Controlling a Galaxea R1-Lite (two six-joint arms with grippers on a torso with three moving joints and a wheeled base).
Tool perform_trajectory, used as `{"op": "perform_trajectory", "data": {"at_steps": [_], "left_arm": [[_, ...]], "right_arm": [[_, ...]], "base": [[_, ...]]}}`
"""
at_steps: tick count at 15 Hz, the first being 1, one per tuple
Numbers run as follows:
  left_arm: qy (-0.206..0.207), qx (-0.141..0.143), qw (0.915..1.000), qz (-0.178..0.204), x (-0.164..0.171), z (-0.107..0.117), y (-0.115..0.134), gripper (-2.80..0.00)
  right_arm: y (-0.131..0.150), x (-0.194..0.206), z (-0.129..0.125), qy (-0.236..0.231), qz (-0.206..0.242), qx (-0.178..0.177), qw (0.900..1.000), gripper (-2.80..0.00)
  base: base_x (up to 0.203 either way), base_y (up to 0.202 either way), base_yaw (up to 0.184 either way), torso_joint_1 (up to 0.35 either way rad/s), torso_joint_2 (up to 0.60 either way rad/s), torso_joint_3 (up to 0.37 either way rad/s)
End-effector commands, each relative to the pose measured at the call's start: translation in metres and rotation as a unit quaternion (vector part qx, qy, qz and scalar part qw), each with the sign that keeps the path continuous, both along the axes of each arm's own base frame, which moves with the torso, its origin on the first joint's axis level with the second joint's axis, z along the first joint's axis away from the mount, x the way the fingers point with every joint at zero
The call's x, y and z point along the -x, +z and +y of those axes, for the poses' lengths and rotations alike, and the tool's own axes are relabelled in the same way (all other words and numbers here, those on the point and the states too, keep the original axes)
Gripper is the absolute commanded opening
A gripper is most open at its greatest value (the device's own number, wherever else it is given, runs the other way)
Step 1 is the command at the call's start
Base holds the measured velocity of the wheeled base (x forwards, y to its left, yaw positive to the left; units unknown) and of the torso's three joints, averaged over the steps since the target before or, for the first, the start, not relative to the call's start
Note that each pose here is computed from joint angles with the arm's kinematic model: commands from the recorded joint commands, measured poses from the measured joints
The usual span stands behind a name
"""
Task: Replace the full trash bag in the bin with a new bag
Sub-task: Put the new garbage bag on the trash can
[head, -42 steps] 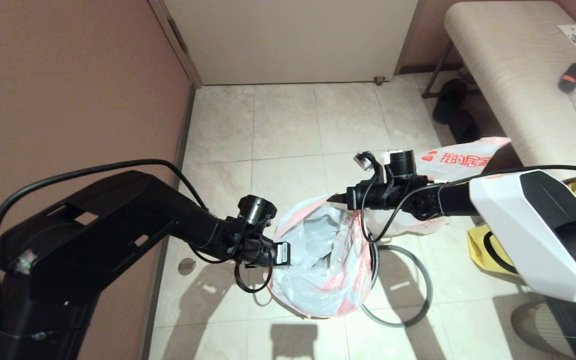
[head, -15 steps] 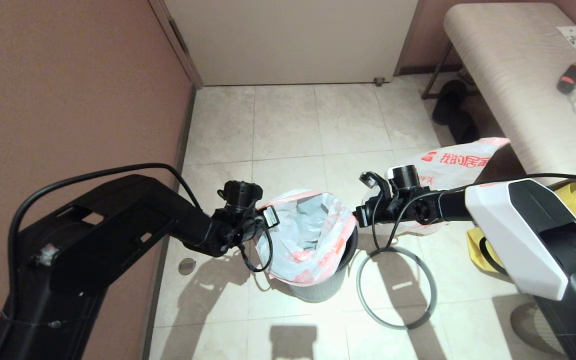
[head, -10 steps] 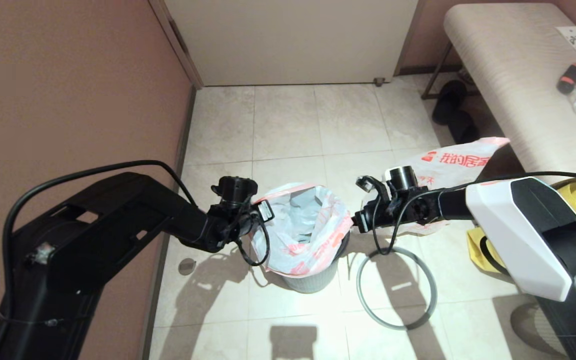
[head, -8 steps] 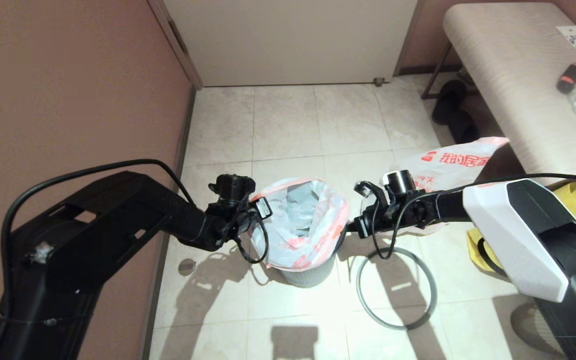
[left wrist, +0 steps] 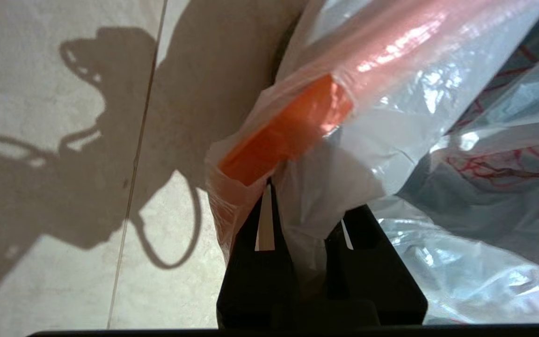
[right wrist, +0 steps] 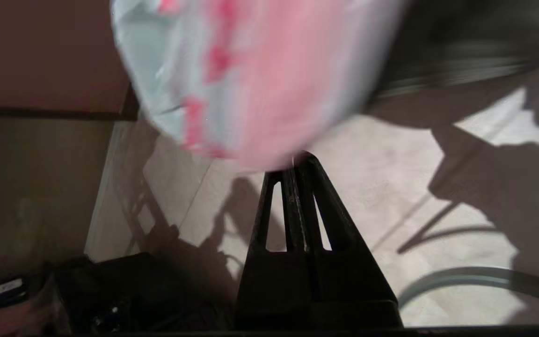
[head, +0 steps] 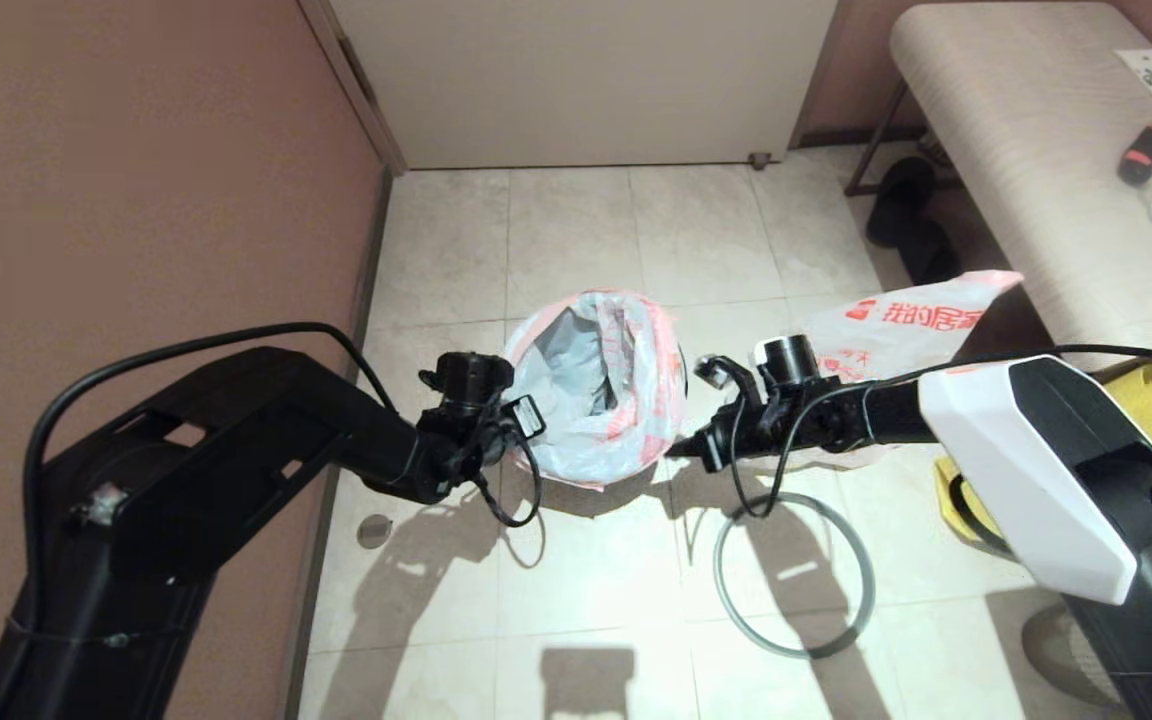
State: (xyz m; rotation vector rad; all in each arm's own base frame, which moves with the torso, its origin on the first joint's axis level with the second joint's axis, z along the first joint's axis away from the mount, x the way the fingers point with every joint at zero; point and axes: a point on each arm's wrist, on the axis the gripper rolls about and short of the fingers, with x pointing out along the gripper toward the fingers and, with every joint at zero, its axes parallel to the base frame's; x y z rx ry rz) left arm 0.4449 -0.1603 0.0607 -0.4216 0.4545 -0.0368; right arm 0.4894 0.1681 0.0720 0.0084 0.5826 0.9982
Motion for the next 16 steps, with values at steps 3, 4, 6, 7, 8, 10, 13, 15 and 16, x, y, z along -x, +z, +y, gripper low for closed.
{"op": "perform_trajectory", "data": {"at_steps": [3,4,6,7,8,10,13,15,16], "left_arm": [[-0.001,-0.001,1.0,0.001,0.003,0.0,0.004,-2.8],[-0.002,-0.001,1.0,0.0,0.004,0.0,0.007,-2.8],[-0.003,-0.004,1.0,0.009,0.005,0.0,0.012,-2.8],[-0.003,-0.006,0.9999,0.013,0.005,0.0,0.014,-2.8],[-0.005,-0.007,0.9999,0.013,0.008,0.0,0.021,-2.8],[-0.008,-0.008,0.9998,0.015,0.013,-0.002,0.032,-2.8],[-0.006,-0.023,0.9997,0.011,0.013,-0.002,0.033,-2.8],[-0.01,-0.024,0.9996,0.006,0.019,-0.009,0.039,-2.8],[-0.016,-0.026,0.9995,0.009,0.022,-0.014,0.037,-2.8]], "right_arm": [[0.043,0.0,-0.015,-0.022,-0.064,-0.02,0.998,-2.8],[0.047,0.0,-0.016,-0.032,-0.073,-0.019,0.997,-2.8],[0.066,0.002,-0.018,-0.082,-0.124,-0.009,0.989,-2.8],[0.072,0.005,-0.016,-0.093,-0.135,-0.006,0.986,-2.8],[0.075,0.007,-0.014,-0.103,-0.142,-0.002,0.984,-2.8],[0.082,0.007,-0.014,-0.123,-0.166,0.001,0.978,-2.8],[0.088,0.013,-0.007,-0.143,-0.176,0.017,0.974,-2.8],[0.094,0.026,0.007,-0.147,-0.166,0.033,0.975,-2.8],[0.094,0.029,0.013,-0.157,-0.165,0.046,0.973,-2.8]], "base": [[0.0,0.0,0.0,0.0,0.0,0.0],[0.0,0.0,0.0,0.0,0.0,0.0],[0.0,0.0,0.0,0.0,0.0,0.0],[0.0,0.0,0.0,0.0,0.0,0.0],[0.0,0.0,0.0,0.0,0.0,0.0],[0.0,0.0,0.0,0.0,0.0,0.0],[0.0,0.0,0.0,0.0,0.0,0.0],[0.0,0.0,0.0,0.0,0.0,0.0],[0.0,0.0,0.0,0.0,0.0,0.0]]}}
